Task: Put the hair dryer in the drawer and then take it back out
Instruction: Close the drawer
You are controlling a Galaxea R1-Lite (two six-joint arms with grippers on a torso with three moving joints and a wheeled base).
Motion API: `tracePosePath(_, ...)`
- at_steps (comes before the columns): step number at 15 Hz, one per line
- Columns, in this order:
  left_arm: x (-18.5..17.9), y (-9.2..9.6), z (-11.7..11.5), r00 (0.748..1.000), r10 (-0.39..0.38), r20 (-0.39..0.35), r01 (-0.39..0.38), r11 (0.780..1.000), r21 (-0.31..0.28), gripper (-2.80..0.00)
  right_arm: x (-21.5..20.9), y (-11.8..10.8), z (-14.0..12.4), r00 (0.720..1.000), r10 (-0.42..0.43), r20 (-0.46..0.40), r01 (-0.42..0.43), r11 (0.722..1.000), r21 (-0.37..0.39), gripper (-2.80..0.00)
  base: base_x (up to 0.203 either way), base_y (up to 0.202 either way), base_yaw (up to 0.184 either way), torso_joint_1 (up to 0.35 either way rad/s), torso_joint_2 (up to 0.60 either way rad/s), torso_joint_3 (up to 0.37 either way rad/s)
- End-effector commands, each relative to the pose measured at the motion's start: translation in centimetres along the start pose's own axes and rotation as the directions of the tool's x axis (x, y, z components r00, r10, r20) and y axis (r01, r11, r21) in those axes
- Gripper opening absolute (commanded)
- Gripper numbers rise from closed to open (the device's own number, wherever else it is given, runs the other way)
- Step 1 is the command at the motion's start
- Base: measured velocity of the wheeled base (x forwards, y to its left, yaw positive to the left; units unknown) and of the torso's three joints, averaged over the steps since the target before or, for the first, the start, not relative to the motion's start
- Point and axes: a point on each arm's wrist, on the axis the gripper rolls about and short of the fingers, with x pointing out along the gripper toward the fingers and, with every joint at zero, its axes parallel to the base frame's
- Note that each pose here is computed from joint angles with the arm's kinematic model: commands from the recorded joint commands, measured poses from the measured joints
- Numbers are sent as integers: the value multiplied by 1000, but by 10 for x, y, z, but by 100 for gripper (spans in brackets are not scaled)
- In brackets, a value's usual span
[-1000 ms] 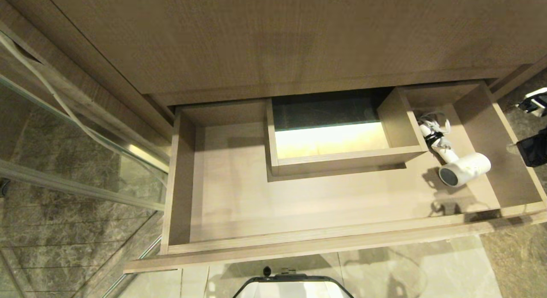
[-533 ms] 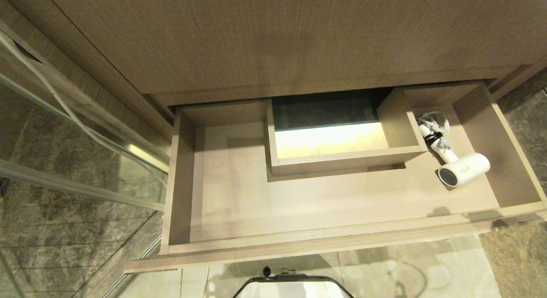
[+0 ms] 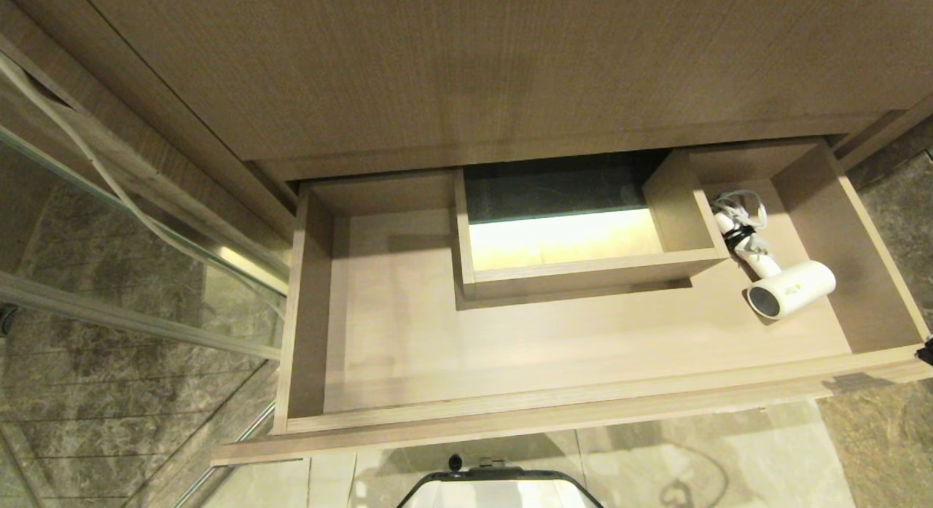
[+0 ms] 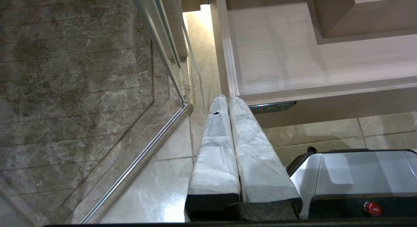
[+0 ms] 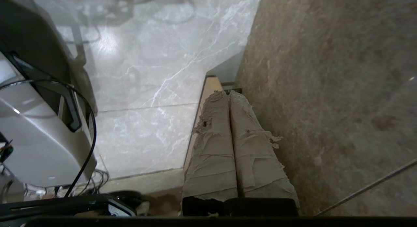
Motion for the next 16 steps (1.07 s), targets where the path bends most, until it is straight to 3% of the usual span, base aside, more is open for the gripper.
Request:
tracePosePath(1, 0, 0, 0, 1000, 0, 0, 0, 1000, 1, -280, 19, 1, 3, 998, 38, -44, -38, 999, -11, -280, 0, 0, 0, 0, 0, 0)
tracePosePath(6, 0, 0, 0, 1000, 0, 0, 0, 1000, 1, -280, 52, -8, 21, 999, 31, -29, -32, 999, -15, -280, 0, 0, 0, 0, 0, 0)
tracePosePath(13, 0, 0, 0, 1000, 0, 0, 0, 1000, 0, -280, 62, -28, 52, 989, -71, 129, 71, 997, 6, -280, 0, 0, 0, 0, 0, 0)
tracePosePath(14, 0, 0, 0, 1000, 1, -1, -1, 1000, 0, -280, 54, -31, 56, 979, -73, 190, 71, 997, 21, -280, 0, 0, 0, 0, 0, 0)
tracePosePath(16, 0, 0, 0, 1000, 0, -1, 0, 1000, -1, -280, 37, -40, 68, 931, -90, 354, 79, 996, 45, -280, 0, 0, 0, 0, 0, 0)
